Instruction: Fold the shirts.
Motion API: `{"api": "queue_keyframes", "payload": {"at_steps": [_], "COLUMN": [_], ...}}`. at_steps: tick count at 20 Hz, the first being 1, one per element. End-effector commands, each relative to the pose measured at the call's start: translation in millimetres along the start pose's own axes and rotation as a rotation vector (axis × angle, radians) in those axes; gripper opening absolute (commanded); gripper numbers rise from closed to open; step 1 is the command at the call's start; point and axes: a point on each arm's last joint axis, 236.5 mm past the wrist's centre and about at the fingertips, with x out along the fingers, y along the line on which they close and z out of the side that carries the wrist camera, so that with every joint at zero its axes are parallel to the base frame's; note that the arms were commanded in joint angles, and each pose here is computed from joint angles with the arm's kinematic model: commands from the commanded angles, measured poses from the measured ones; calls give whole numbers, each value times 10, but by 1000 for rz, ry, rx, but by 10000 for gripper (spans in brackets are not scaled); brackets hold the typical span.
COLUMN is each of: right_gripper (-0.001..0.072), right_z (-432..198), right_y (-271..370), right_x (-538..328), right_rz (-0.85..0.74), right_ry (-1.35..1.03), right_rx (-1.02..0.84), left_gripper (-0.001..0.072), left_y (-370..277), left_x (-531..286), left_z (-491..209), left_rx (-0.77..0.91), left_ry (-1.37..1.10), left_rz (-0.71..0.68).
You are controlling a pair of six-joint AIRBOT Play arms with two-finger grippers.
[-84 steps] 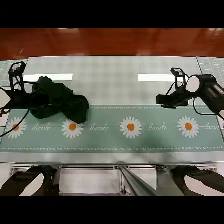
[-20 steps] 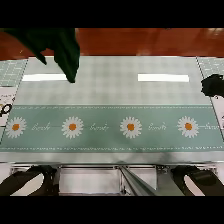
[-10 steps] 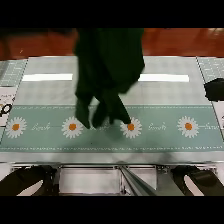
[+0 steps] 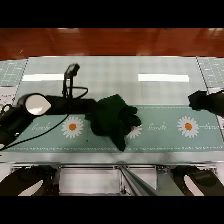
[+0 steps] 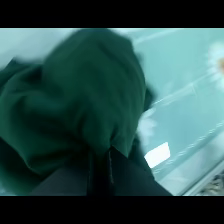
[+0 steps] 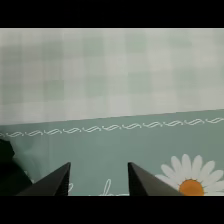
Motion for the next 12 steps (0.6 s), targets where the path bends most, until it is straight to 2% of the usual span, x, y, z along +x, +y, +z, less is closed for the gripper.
{"api": "queue_keyframes", "payload": {"at_steps": [1, 2, 4, 7, 8, 9, 10, 11, 12], "right_gripper": [410, 410, 410, 410, 410, 410, 410, 410, 409], "right_z": [-230, -277, -238, -128, -224, -405, -587, -755, -866], "right_y": [214, 261, 131, -860, -1223, -1509, -1609, -1528, -1318], "right_x": [324, 417, 505, 354, 273, 229, 278, 434, 606], "right_rz": [100, 119, 74, -209, -300, -358, -347, -263, -143], "right_ry": [22, 34, 59, 91, 112, 146, 171, 189, 200], "right_rx": [32, 51, 64, 139, 206, 311, 412, 489, 525], "left_gripper": [208, 499, 506, 505, 505, 504, 503, 503, 503], "left_y": [637, 724, 880, 1292, 1515, 1733, 1813, 1673, 1315], "left_x": [248, 238, -16, -773, -1035, -1232, -1237, -1091, -910], "left_z": [-679, -723, -530, 61, 210, 288, 258, 194, 168], "left_rx": [-99, -83, -73, -80, -143, -291, -463, -551, -537], "left_ry": [167, 195, 213, 71, -28, -141, -206, -202, -174], "left_rz": [105, 134, 186, 318, 375, 393, 320, 164, -67]}}
